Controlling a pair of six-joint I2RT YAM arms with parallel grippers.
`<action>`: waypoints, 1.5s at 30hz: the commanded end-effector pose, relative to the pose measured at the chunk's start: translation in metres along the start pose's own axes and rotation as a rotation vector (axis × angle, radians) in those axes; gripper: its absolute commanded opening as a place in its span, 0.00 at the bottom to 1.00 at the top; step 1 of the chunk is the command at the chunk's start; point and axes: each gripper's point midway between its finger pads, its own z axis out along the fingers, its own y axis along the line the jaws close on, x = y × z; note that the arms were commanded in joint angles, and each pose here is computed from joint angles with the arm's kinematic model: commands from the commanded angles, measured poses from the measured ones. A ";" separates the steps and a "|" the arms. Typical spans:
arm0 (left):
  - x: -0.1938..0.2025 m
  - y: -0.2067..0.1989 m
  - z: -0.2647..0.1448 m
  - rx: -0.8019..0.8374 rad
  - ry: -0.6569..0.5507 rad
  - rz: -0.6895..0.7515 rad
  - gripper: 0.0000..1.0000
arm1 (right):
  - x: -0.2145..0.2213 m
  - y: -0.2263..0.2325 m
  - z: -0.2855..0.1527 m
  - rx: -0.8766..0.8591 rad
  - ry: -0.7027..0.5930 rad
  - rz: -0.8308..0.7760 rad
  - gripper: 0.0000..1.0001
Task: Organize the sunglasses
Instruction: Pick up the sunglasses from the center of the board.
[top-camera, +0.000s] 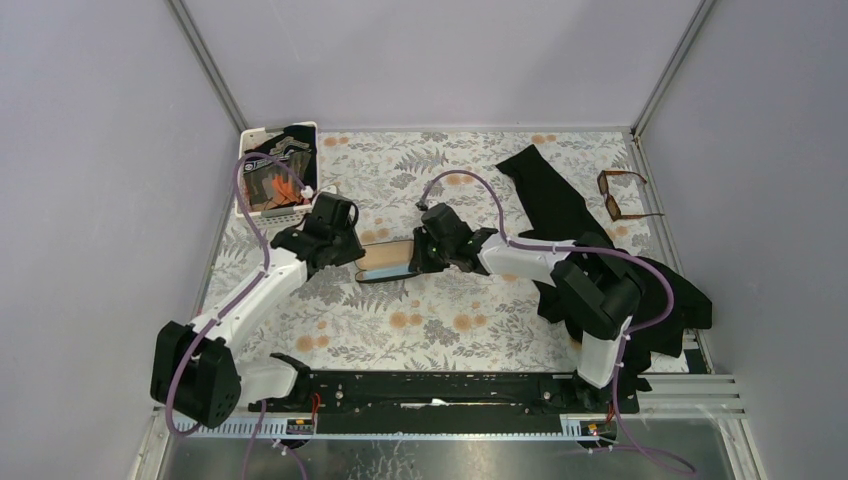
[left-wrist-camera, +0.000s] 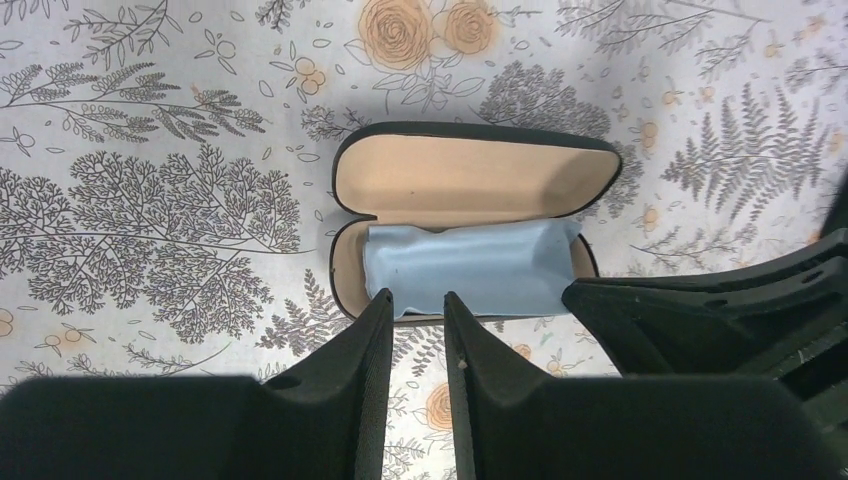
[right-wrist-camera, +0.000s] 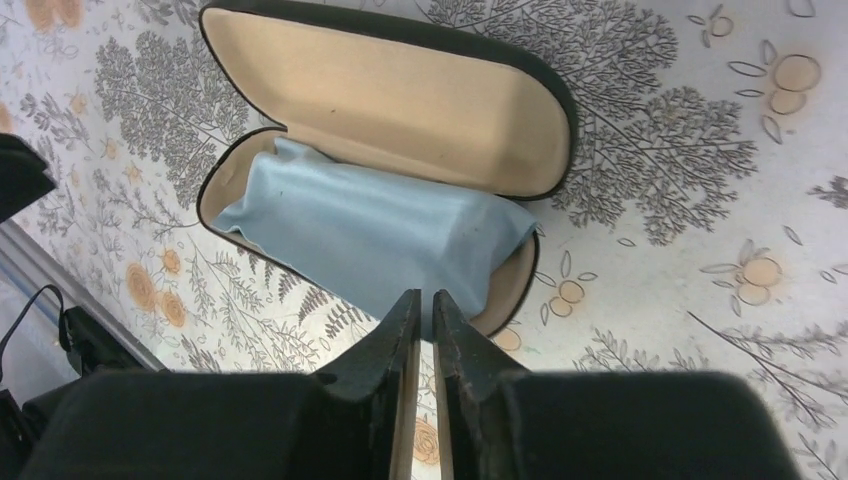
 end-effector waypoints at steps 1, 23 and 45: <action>-0.016 -0.015 -0.012 0.067 -0.064 -0.017 0.30 | -0.046 0.014 -0.035 0.040 -0.140 -0.063 0.23; 0.003 -0.110 -0.039 0.402 -0.006 0.151 0.48 | -0.135 -0.250 -0.239 0.776 -0.506 0.392 0.66; 0.037 -0.126 -0.005 0.468 0.140 0.299 0.50 | -0.130 -0.460 -0.302 1.166 -0.557 0.928 0.73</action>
